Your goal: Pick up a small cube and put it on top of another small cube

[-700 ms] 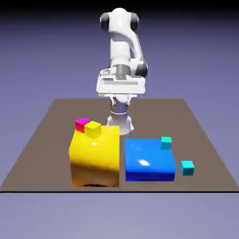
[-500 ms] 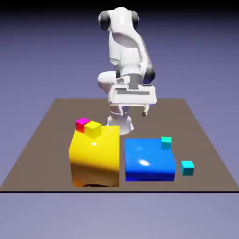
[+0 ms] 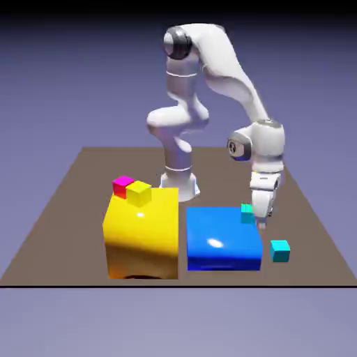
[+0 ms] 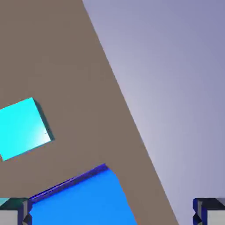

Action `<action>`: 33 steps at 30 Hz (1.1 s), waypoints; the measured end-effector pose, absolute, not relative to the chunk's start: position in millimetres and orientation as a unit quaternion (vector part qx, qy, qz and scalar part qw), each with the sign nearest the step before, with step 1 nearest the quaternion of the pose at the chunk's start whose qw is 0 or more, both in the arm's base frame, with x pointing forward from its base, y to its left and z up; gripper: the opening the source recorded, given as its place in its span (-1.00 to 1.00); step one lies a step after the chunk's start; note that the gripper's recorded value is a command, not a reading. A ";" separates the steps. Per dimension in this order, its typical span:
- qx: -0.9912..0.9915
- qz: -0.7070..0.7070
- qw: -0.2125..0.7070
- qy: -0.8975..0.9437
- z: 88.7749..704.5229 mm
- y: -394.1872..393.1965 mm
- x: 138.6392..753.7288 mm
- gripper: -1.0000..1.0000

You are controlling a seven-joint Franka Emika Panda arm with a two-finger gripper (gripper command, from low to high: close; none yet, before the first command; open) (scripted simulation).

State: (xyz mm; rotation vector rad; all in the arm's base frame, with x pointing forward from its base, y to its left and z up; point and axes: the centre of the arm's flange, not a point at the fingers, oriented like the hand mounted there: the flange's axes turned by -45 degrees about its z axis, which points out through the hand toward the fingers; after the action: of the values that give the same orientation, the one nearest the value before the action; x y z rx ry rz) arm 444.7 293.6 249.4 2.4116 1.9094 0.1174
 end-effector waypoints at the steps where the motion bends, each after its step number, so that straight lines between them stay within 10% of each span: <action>1: 0.765 0.022 0.031 0.642 236.7 306.6 439.8 0.00; 10: 0.703 -0.030 0.030 0.710 132.8 343.2 420.1 0.00; 11: 0.703 -0.030 0.030 0.710 124.7 342.4 419.7 -1.00; 19: 0.742 -0.013 0.026 0.670 210.9 334.3 437.6 -1.00; 33: 0.993 -0.024 0.013 0.111 403.1 -8.6 485.1 -1.00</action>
State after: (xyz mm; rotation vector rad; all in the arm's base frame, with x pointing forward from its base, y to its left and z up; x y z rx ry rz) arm 485.1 -8.6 403.1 3.0947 0.3460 -0.0756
